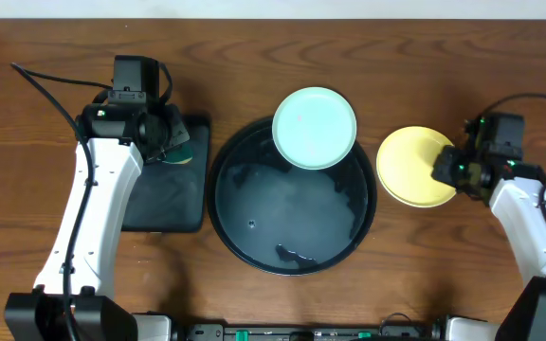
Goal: Clean dirty plates on tray and stack at the side
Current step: 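Move right gripper to the remaining pale green plate and grip its rim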
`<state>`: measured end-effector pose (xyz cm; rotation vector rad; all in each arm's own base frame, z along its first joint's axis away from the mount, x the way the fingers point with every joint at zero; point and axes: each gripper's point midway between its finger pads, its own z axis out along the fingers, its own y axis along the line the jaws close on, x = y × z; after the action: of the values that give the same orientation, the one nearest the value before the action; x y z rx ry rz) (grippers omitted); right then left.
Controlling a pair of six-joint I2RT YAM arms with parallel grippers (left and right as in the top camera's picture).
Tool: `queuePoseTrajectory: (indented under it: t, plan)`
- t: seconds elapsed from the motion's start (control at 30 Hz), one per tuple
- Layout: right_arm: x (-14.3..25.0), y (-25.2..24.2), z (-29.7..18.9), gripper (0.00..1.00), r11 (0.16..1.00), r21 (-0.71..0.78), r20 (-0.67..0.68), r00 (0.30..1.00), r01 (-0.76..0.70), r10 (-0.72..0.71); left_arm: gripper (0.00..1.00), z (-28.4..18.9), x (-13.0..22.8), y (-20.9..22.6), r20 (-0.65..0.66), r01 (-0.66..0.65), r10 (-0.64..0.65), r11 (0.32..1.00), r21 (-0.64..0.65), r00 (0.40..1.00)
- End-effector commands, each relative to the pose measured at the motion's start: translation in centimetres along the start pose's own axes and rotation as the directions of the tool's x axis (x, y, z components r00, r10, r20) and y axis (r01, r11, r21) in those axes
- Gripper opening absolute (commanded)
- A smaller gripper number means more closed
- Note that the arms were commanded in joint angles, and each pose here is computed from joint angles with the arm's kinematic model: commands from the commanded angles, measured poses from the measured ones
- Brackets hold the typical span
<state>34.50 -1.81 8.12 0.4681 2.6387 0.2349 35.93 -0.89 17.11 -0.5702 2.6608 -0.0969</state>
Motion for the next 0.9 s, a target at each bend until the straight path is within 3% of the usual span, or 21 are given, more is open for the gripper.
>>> queuePoseTrajectory:
  t: [0.0, 0.2, 0.4, 0.53, 0.7, 0.8, 0.87]
  plan:
    - [-3.1, 5.1, -1.9, 0.33, 0.988, -0.108, 0.065, 0.992, 0.115, -0.108, 0.07, 0.0, 0.1, 0.4, 0.001, 0.009, -0.009, 1.0, -0.016, 1.0]
    - [-5.2, 10.9, -1.0, 0.41, 0.94, -0.148, 0.015, 0.951, 0.309, -0.31, 0.07, 0.0, 0.1, 0.4, 0.001, 0.009, -0.009, 1.0, -0.016, 1.0]
    - [-5.5, 14.6, 4.0, 0.61, 0.872, -0.189, -0.097, 0.875, 0.452, -0.475, 0.08, 0.0, 0.1, 0.4, 0.001, 0.009, -0.009, 1.0, -0.016, 1.0]
    - [-5.1, 16.4, 7.1, 0.66, 0.83, -0.255, -0.109, 0.838, 0.496, -0.534, 0.07, 0.0, 0.1, 0.4, 0.001, 0.009, -0.009, 1.0, -0.016, 1.0]
    - [-4.5, 18.0, 10.0, 0.64, 0.803, -0.327, -0.088, 0.83, 0.498, -0.55, 0.07, 0.0, 0.1, 0.5, 0.001, 0.009, -0.009, 1.0, -0.016, 1.0]
    - [-4.2, 18.8, 10.7, 0.57, 0.79, -0.371, -0.077, 0.832, 0.487, -0.549, 0.07, 0.0, 0.1, 0.4, 0.001, 0.009, -0.009, 1.0, -0.016, 1.0]
    - [-4.0, 19.0, 10.9, 0.47, 0.787, -0.385, -0.077, 0.833, 0.482, -0.548, 0.07, 0.0, 0.1, 0.5, 0.0, 0.009, -0.009, 1.0, -0.016, 1.0]
